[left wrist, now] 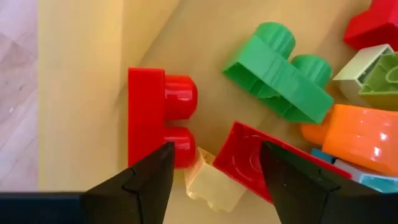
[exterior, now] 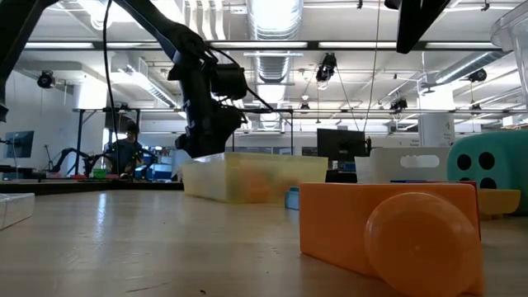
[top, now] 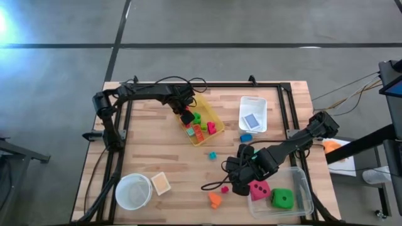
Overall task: Pick & Place Toys
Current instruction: Put the blue dice into the transparent bin
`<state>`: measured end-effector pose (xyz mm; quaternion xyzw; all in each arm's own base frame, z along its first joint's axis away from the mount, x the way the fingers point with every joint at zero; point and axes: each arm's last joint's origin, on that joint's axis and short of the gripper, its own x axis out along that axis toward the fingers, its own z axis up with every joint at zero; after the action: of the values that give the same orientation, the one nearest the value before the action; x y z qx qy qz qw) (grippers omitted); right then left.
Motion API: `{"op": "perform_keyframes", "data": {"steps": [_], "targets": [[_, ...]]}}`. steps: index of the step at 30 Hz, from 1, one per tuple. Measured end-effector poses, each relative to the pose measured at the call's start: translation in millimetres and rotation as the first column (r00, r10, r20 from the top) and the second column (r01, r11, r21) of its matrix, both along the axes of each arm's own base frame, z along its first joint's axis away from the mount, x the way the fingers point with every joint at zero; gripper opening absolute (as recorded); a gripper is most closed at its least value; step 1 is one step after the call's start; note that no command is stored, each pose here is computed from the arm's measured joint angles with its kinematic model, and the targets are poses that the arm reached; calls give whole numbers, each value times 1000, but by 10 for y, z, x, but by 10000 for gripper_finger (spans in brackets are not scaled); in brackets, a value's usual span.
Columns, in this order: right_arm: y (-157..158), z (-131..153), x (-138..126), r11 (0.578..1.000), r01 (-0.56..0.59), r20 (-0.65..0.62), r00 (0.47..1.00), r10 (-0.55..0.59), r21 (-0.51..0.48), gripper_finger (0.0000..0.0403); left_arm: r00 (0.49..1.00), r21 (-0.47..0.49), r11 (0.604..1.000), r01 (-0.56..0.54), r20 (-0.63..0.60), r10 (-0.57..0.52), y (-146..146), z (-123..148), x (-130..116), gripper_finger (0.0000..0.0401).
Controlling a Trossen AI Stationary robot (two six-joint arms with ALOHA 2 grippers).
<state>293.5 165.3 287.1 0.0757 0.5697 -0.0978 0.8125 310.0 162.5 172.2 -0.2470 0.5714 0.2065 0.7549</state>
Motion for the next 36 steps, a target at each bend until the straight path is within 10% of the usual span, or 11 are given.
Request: {"op": "perform_keyframes", "data": {"steps": [10, 16, 28, 36], "targets": [[-11, 1, 9, 1000, 15, 4, 1000, -15, 3, 343, 993, 63, 998, -7, 118, 0, -83, 446, -99, 240], [-157, -7, 26, 978, 207, -30, 978, -206, 25, 343, 979, 99, 994, 47, 193, -66, -343, 782, -160, 240], [-619, 81, -44, 809, 588, -308, 774, -554, 23, 343, 888, 167, 968, 188, 392, -240, -1078, 1407, -337, 240], [-735, 84, 101, 829, 544, -281, 822, -495, 132, 343, 823, 196, 937, 288, 450, -347, -1425, 1637, -565, 240]]}}
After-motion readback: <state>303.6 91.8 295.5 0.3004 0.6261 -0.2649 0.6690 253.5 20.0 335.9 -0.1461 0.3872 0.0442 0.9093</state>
